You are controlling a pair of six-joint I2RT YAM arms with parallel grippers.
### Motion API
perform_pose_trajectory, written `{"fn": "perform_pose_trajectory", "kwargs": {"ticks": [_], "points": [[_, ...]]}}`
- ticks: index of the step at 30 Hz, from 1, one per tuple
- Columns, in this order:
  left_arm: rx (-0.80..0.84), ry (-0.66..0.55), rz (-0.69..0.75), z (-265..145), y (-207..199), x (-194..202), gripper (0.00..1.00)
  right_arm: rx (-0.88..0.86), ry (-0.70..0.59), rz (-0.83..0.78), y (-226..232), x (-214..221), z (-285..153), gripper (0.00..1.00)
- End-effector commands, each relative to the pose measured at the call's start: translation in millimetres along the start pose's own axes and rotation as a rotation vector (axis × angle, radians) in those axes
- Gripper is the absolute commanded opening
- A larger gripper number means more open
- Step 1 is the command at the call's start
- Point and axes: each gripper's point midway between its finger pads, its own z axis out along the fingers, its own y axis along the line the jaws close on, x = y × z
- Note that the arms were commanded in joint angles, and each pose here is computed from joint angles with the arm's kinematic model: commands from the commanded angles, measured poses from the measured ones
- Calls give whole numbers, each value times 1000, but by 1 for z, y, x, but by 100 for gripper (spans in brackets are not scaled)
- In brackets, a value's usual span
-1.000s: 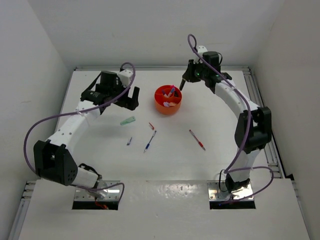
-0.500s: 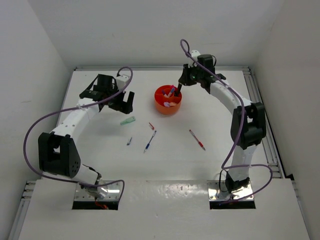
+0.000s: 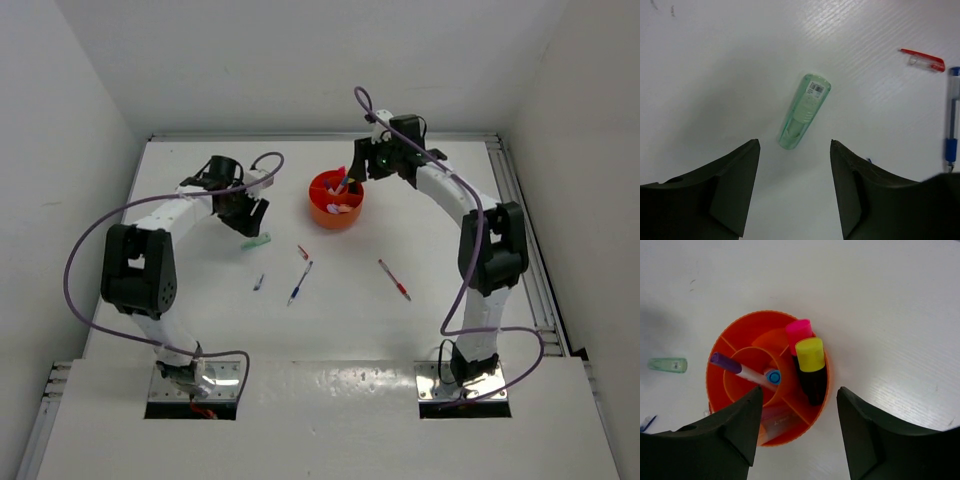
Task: Sort the stationery into containers
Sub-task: Place the pen in the storage box, then pick up the pen from the center of the board.
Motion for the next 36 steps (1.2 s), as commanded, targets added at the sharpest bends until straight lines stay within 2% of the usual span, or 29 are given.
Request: {"fn": "perform_pose_trajectory", "kwargs": {"ticks": [1,5,12,27,30,32,33,36], "points": [[22,-1,81,9,11,-12,64,-39,-144,3,21,-57,-53,60],[48,61,70,28,12,3,58,-57,-160,26,30,-60,-80,59],[98,94,35,50,3,17,57,-55,-167,71,27,-61,-118,59],[-13,172,135,77,-6,28,58,-24,-163,140,17,-39,-151,55],[-13,184,140,80,-8,31,49,-19,-167,142,15,-37,-154,55],[-19,182,135,80,-8,30,32,-15,-168,144,15,-36,-157,53],[-32,180,123,79,-7,28,20,-14,-164,150,14,-33,-157,53],[12,124,68,73,-14,14,8,-13,-168,169,14,-29,-159,53]]}}
